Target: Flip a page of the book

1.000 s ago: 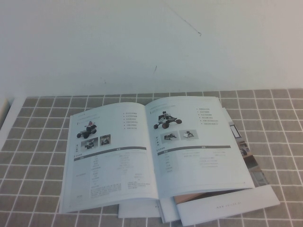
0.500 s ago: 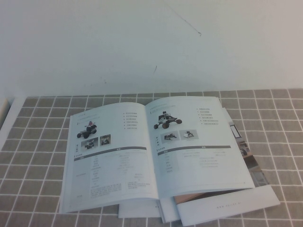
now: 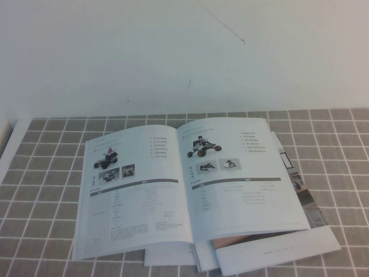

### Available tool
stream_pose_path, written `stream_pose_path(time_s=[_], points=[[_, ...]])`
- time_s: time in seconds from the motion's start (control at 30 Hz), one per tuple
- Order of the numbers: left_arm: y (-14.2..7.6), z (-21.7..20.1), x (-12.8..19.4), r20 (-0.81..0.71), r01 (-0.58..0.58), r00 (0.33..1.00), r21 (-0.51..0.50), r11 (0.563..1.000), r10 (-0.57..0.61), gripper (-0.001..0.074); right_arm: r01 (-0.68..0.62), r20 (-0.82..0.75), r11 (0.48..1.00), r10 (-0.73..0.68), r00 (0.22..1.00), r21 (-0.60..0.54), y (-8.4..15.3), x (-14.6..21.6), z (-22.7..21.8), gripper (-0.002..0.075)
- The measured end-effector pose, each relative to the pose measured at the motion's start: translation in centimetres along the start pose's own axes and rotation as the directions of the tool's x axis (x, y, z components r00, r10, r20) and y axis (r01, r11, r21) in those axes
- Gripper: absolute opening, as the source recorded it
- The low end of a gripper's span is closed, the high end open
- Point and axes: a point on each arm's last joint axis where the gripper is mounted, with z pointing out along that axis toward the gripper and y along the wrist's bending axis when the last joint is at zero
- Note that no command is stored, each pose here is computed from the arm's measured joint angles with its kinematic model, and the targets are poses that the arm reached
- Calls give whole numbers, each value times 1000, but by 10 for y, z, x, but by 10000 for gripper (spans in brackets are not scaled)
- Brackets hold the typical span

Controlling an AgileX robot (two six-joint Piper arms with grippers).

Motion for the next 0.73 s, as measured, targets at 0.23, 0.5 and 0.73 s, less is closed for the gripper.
stream_pose_path(time_s=[0.23,0.5,0.73], points=[[0,0,0,0,0,1000,0,1000,0,-4,-5,0,1000,5,1000,1,0,0,0,0],[0,0,0,0,0,1000,0,1000,0,-4,-5,0,1000,5,1000,1,0,0,0,0],[0,0,0,0,0,1000,0,1000,0,-4,-5,0,1000,5,1000,1,0,0,0,0]])
